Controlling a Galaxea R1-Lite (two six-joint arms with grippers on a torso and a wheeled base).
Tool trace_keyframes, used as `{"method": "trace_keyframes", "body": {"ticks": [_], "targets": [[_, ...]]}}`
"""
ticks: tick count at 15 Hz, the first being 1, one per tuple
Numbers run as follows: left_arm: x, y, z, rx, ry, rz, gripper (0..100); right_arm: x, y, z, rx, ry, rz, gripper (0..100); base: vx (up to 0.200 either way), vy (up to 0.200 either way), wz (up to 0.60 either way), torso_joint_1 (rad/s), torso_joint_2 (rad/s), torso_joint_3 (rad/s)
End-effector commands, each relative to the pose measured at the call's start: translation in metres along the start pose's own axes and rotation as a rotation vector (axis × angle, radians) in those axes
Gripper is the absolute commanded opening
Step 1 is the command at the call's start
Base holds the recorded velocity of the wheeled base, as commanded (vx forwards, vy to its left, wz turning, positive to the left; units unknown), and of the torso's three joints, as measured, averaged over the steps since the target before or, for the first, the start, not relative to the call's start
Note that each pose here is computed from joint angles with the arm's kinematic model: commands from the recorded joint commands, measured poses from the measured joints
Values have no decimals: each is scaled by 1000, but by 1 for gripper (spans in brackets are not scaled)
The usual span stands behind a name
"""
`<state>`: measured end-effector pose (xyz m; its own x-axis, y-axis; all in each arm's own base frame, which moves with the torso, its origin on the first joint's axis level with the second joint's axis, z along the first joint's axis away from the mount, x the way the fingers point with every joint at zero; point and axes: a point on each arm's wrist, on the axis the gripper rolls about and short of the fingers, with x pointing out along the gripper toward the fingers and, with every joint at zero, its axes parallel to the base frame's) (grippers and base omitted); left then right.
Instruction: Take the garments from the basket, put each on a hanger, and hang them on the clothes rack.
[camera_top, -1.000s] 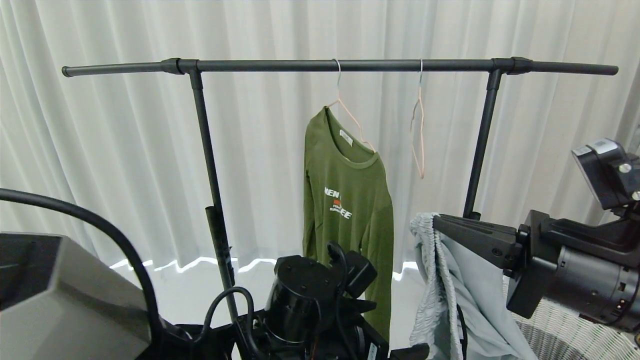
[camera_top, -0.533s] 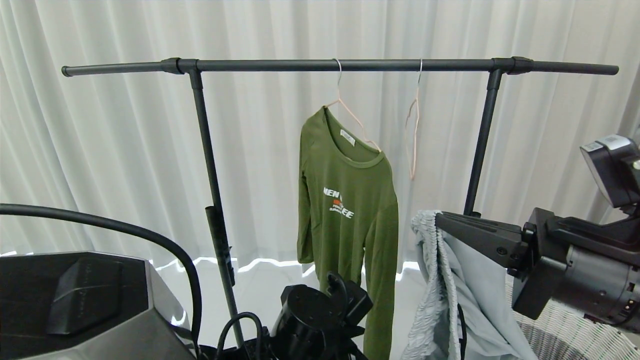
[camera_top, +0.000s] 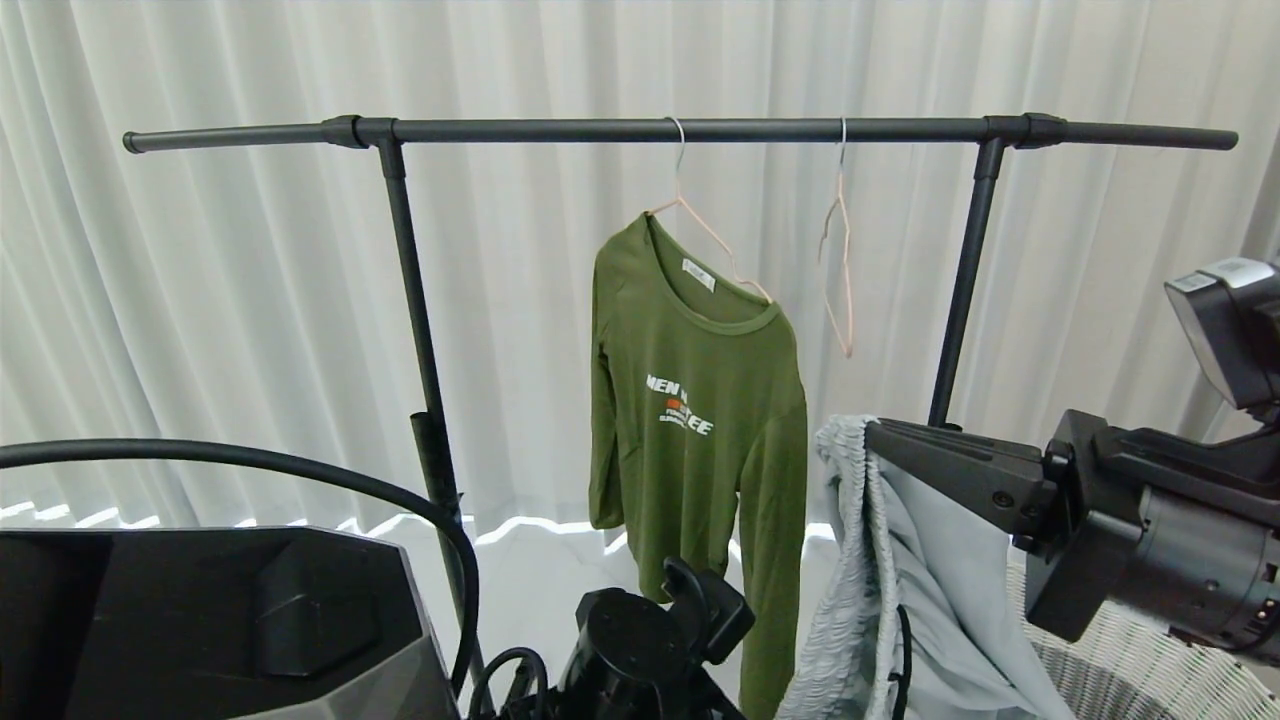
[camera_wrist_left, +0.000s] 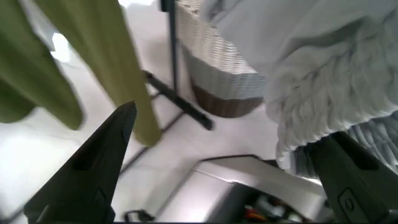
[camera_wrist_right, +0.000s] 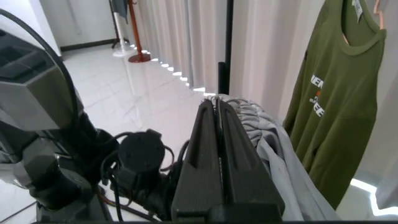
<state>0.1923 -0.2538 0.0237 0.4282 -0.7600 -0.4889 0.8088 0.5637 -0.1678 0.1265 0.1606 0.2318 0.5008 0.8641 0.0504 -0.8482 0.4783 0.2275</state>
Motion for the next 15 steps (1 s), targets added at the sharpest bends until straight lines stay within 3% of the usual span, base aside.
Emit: {"method": "trace_keyframes", "body": {"ticks": [1,3,5,8,10,12,15], "targets": [[2,0,-6,6,20,5,0,1,0,0,0,0,3,0,0,0,0,0,0,0],[2,-1,-7,13,19,29,0,1,0,1,0,-2,3,0,0,0,0,0,0,0],[-2,-13,-10,39,-31,61,0,1,0,1,0,-2,1,0,0,0,0,0,0,0],[-5,-21,-33,136,-129,122,0,2,0,0,2,2,0,0,0,0,0,0,0,0],[-2,-19,-35,137,-154,146,0,4,-1,-2,3,9,-1,0,0,0,0,0,0,0],[-9,-21,-23,118,-200,148,0,5,-2,-3,4,15,-3,0,0,0,0,0,0,0],[-37,-17,-10,107,-243,165,0,6,-2,-4,5,20,-4,0,0,0,0,0,0,0]]}}
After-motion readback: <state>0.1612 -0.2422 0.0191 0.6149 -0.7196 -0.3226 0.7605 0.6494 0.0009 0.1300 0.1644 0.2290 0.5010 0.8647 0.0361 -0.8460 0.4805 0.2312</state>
